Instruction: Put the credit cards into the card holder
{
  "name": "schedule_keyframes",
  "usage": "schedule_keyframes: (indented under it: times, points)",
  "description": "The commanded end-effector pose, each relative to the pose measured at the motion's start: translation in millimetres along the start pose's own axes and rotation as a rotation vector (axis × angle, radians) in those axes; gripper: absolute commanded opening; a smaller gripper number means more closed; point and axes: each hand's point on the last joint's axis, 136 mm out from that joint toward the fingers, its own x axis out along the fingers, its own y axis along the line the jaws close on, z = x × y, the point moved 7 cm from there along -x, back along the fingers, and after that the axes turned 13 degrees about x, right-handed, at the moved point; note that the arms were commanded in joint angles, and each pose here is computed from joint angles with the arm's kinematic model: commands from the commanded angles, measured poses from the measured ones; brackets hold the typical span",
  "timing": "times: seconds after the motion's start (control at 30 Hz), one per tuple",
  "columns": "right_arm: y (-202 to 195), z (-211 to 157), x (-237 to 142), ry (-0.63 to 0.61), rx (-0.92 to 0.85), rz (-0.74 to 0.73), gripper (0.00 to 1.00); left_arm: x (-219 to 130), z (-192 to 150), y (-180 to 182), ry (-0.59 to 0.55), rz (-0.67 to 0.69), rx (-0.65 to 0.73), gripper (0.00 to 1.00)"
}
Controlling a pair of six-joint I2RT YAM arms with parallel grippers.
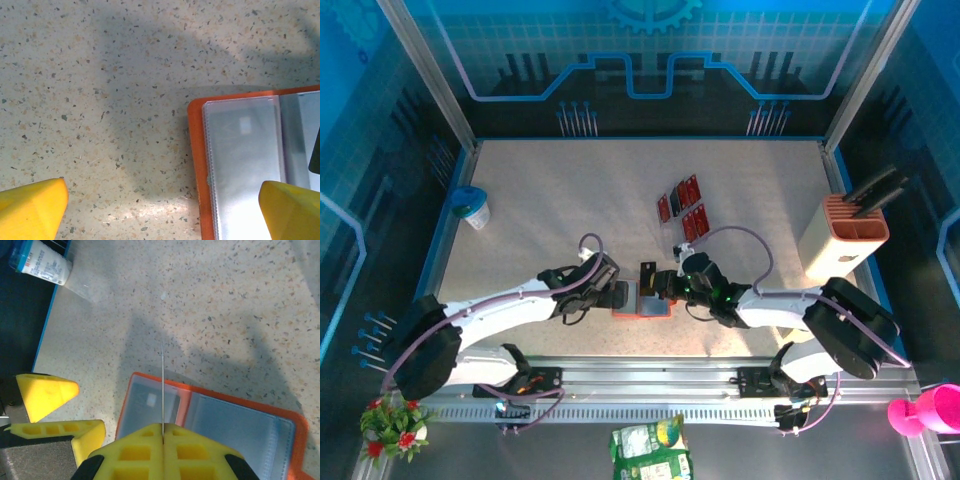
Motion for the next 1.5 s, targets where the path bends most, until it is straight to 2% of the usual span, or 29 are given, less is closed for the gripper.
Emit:
schedule_keyframes:
  times: [0.0, 0.53, 1.47]
  points:
    - [2.0, 3.8, 3.4, -0.002, -0.002, 0.003, 0.0, 5.3, -7.9, 6.0, 0.036, 0.036, 0.017, 0.99]
    - [1.9, 2.1, 12.9, -0.004, 0.018, 0.019, 0.0, 24.7, -27.1, 9.4, 0.117, 0.065, 0.005, 0.99]
    - [-9.8, -8.6, 22.0, 0.025, 0.055, 0.019, 0.0, 31.0, -31.0, 8.2, 0.134, 0.057, 0.005, 0.99]
